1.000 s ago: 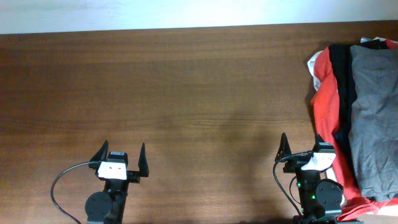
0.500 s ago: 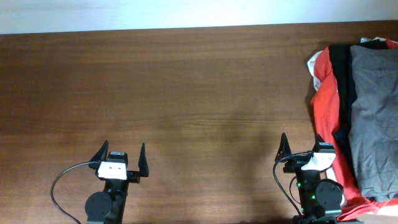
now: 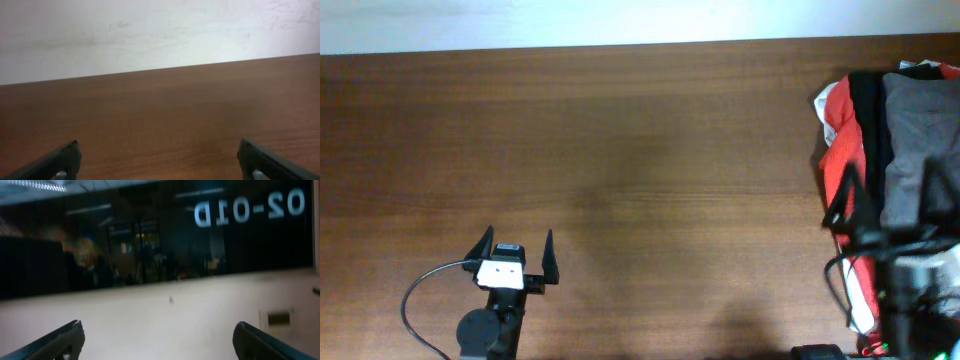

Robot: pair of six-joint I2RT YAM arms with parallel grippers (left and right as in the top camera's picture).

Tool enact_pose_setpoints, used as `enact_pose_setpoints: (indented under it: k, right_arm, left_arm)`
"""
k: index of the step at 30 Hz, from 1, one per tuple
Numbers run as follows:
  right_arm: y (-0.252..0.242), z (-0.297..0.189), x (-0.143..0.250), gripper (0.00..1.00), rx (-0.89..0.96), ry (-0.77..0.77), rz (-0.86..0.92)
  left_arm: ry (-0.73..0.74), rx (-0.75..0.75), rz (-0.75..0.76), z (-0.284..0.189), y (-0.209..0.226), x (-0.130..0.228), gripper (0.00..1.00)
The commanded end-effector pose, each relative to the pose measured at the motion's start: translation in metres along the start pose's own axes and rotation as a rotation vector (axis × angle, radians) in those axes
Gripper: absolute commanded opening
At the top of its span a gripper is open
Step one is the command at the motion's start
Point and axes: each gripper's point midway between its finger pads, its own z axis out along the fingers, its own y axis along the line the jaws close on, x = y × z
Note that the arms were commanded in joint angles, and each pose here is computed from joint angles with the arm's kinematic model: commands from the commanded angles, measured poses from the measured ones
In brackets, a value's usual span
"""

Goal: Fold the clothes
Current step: 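Grasp the grey shorts from the clothes pile with the right gripper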

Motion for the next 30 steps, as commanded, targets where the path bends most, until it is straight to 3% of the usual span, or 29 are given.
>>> enact_pose_setpoints:
  k: [1,5,8,9,11,12,15,16,17,18,19,23,25,26,27,28,30]
  right_arm:
    - [0.006,0.057,-0.054,0.98,0.006,0.019,-0.023]
    - [-0.005,0.156,-0.072,0.98,0.084,0.179,-0.032]
    - [-0.073,0.211,-0.023,0.98,0.267,0.368,-0.112]
    - [-0.131,0.218,0.015,0.98,0.426,0.475,-0.130]
    - [-0.194,0.210,0.062,0.98,0.594,0.607,-0.145]
    - [-0.244,0.199,0.107,0.98,0.701,0.732,-0.141]
    - [-0.305,0.182,0.203,0.98,0.776,0.954,-0.102]
    - [-0.319,0.180,0.227,0.92,0.774,1.004,-0.120]
    - [-0.333,0.185,0.263,0.78,0.743,1.051,-0.140]
    - [-0.330,0.197,0.301,0.71,0.601,1.097,-0.168]
    - [-0.327,0.205,0.338,0.70,0.480,1.137,-0.199]
    - [-0.358,0.196,0.431,0.70,0.519,1.203,-0.244]
    - [-0.362,0.196,0.446,0.70,0.503,1.208,-0.261]
    - [-0.363,0.197,0.449,0.54,0.504,1.201,-0.262]
    - [-0.363,0.198,0.448,0.45,0.504,1.199,-0.263]
    - [-0.363,0.198,0.448,0.41,0.505,1.199,-0.263]
    - [-0.364,0.197,0.448,0.24,0.509,1.199,-0.265]
  left_arm:
    - [0.002,-0.001,0.016,0.000,0.000,0.002,1.00]
    - [0.002,-0.001,0.016,0.000,0.000,0.002,1.00]
    - [0.002,-0.001,0.016,0.000,0.000,0.002,1.00]
    - [0.002,-0.001,0.016,0.000,0.000,0.002,1.00]
    - [0.002,-0.001,0.016,0.000,0.000,0.002,1.00]
    - [0.002,-0.001,0.016,0.000,0.000,0.002,1.00]
    - [0.002,-0.001,0.016,0.000,0.000,0.002,1.00]
    - [0.002,-0.001,0.016,0.000,0.000,0.002,1.00]
    - [0.002,-0.001,0.016,0.000,0.000,0.002,1.00]
    - [0.002,-0.001,0.016,0.000,0.000,0.002,1.00]
    - [0.002,-0.001,0.016,0.000,0.000,0.002,1.00]
    - [0.002,-0.001,0.016,0.000,0.000,0.002,1.00]
    - [0.002,-0.001,0.016,0.000,0.000,0.002,1.00]
    - [0.002,-0.001,0.016,0.000,0.000,0.002,1.00]
    - [0.002,-0.001,0.016,0.000,0.000,0.002,1.00]
    - [0.002,-0.001,0.016,0.000,0.000,0.002,1.00]
    - [0.002,-0.001,0.016,0.000,0.000,0.002,1.00]
